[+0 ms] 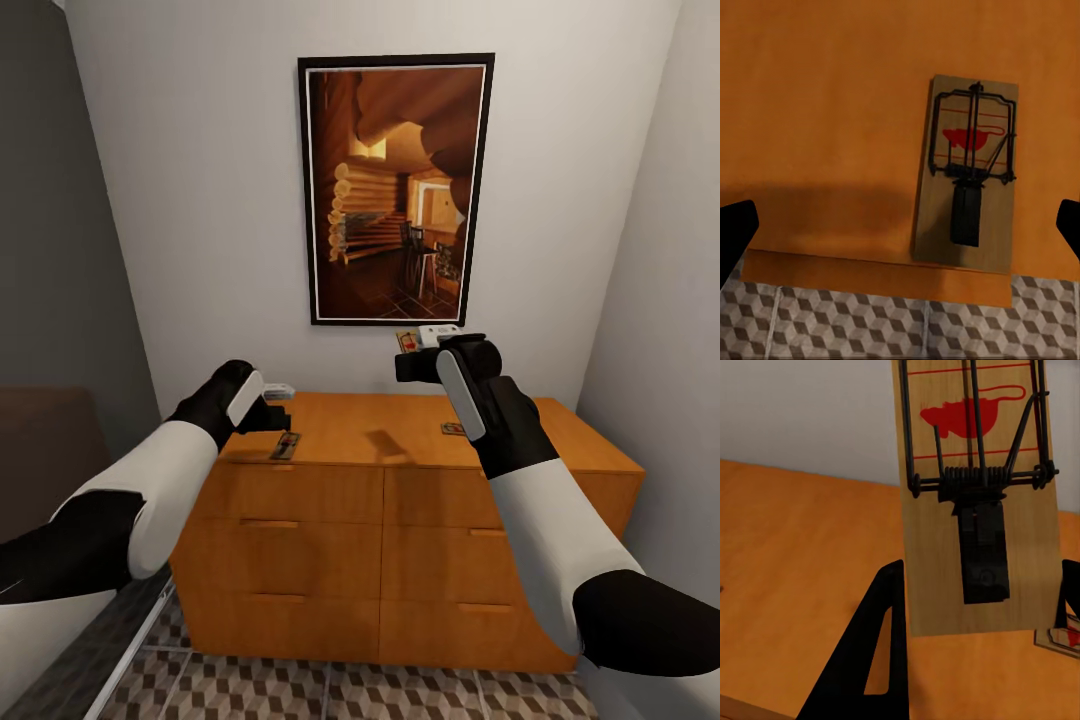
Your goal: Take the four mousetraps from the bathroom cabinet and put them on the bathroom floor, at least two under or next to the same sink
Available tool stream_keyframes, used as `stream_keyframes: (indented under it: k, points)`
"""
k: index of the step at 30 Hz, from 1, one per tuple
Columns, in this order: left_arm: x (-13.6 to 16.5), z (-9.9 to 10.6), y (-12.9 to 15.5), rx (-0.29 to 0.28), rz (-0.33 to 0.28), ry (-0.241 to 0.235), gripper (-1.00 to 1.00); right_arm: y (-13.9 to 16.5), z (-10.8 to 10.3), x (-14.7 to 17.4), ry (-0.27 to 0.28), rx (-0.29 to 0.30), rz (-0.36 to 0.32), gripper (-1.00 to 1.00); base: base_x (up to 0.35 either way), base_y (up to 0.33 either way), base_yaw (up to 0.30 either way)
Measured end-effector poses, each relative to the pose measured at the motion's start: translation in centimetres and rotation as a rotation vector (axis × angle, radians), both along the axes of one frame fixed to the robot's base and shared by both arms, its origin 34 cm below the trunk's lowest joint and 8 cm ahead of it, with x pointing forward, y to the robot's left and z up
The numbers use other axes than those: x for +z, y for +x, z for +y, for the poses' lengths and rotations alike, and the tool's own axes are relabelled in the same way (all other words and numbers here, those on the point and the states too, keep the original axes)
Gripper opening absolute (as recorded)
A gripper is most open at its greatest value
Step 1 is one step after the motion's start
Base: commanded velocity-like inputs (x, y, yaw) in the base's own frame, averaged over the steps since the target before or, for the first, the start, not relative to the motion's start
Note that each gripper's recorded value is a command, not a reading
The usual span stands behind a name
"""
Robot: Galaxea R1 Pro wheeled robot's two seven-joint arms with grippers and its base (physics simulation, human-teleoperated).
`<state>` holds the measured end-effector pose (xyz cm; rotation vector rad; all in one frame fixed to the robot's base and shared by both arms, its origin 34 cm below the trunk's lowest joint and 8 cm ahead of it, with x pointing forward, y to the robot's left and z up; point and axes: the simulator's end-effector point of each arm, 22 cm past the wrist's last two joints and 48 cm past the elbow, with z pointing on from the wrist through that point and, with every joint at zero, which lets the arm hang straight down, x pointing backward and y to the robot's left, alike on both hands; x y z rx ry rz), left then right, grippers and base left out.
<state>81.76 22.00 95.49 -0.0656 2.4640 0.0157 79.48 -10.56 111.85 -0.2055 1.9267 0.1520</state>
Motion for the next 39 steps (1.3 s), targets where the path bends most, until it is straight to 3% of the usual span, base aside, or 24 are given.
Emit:
stream_keyframes:
  k: [9,19,39]
  points:
    - [-0.7,-0.4,-0.2,-0.005,0.018,0.0,1.0,0.0,0.1,0.0,0.001,0.002,0.0,-1.0,0.0,0.0,0.0]
    - [-1.7,-2.4,-0.7,-0.033,0.042,0.002,1.0,0.0,0.0,0.0,0.0,0.0,0.0,-1.0,0.0,0.0,0.0]
    - [-1.9,-2.2,-0.8,-0.031,0.05,0.02,1.0,0.0,0.0,0.0,0.0,0.001,0.0,-1.0,0.0,0.0,0.0]
